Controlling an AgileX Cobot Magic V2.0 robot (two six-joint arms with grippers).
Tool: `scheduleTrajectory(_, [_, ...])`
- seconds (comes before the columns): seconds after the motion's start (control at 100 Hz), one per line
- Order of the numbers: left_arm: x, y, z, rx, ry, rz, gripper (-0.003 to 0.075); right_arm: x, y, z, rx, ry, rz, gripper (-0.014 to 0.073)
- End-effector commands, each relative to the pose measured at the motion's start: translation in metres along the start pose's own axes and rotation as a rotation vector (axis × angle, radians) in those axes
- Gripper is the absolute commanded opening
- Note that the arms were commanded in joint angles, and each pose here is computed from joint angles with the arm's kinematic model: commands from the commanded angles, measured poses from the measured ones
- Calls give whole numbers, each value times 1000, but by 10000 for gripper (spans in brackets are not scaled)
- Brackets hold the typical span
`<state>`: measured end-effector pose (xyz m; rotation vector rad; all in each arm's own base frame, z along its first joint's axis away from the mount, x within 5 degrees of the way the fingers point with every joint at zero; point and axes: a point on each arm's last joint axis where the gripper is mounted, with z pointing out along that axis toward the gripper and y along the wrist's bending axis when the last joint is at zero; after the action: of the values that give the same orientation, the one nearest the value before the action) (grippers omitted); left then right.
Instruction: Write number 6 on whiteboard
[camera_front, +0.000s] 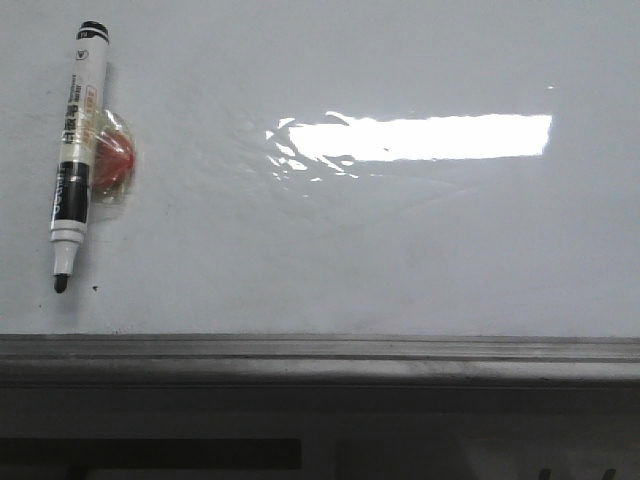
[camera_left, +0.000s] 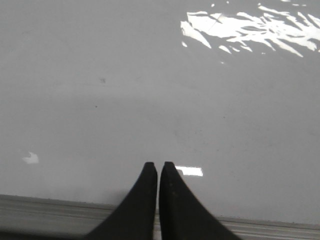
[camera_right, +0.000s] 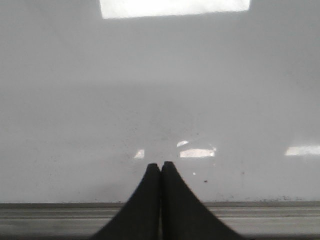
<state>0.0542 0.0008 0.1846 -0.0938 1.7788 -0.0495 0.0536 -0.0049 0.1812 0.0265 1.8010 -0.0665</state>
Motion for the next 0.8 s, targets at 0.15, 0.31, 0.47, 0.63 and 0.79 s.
scheduleTrajectory(0.15, [4, 1, 2, 1, -84, -5, -19, -2, 1, 1, -3, -110, -29, -64])
scheduleTrajectory(0.31, [0, 1, 1, 4, -124, -5, -19, -6, 1, 0, -8, -154, -27, -64])
scheduleTrajectory(0.47, [-4, 0, 1, 8, -174, -4, -19, -24, 4, -4, -34, -351, -20, -64])
scheduleTrajectory(0.63, [-8, 0, 0, 11, -212, -4, -19, -18, 3, -2, -42, -282, 81, -64])
scheduleTrajectory(0.79, [-11, 0, -1, 11, -210, -7, -19, -17, 3, -1, -50, -241, 143, -64])
